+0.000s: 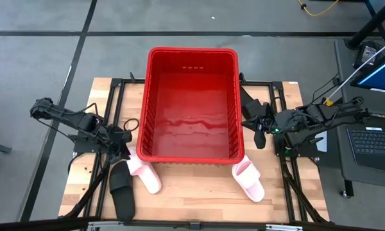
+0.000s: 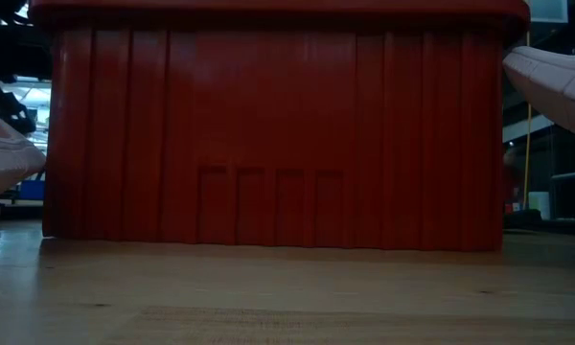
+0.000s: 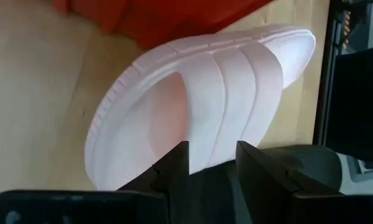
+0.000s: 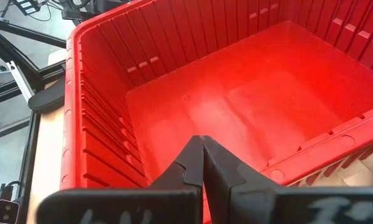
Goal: Pick and place slides into bin
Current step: Put the left pink slide into the bin
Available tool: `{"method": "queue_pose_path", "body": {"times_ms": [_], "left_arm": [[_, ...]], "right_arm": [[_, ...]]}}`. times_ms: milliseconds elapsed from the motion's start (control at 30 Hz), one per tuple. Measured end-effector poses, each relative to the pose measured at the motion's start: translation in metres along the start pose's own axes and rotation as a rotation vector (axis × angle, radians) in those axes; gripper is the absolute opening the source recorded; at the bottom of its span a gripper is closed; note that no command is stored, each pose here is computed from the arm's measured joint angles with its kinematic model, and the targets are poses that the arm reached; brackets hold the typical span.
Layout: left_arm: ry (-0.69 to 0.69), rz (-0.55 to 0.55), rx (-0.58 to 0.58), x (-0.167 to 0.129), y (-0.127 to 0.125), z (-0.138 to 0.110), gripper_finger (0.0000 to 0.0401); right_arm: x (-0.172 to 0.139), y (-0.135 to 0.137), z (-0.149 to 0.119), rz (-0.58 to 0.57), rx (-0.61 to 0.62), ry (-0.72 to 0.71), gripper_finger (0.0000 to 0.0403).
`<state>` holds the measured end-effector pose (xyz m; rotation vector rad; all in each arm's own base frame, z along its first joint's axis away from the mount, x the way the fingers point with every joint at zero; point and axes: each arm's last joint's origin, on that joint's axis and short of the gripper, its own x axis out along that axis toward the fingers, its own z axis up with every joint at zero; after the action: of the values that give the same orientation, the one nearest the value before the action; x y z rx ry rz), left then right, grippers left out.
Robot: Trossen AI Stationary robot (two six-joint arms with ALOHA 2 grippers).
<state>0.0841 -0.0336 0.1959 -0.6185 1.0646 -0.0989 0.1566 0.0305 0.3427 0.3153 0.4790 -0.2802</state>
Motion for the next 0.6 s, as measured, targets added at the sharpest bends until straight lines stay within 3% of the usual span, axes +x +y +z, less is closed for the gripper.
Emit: {"method": "queue_pose_path", "body": {"times_ms": [600], "left_arm": [[-0.140, 0.077, -0.006, -0.0046, -0.0020, -0.0054, 0.0125]], "right_arm": [[0.0000, 0.0000, -0.0001, 0.001, 0.001, 0.000, 0.0006]]}}
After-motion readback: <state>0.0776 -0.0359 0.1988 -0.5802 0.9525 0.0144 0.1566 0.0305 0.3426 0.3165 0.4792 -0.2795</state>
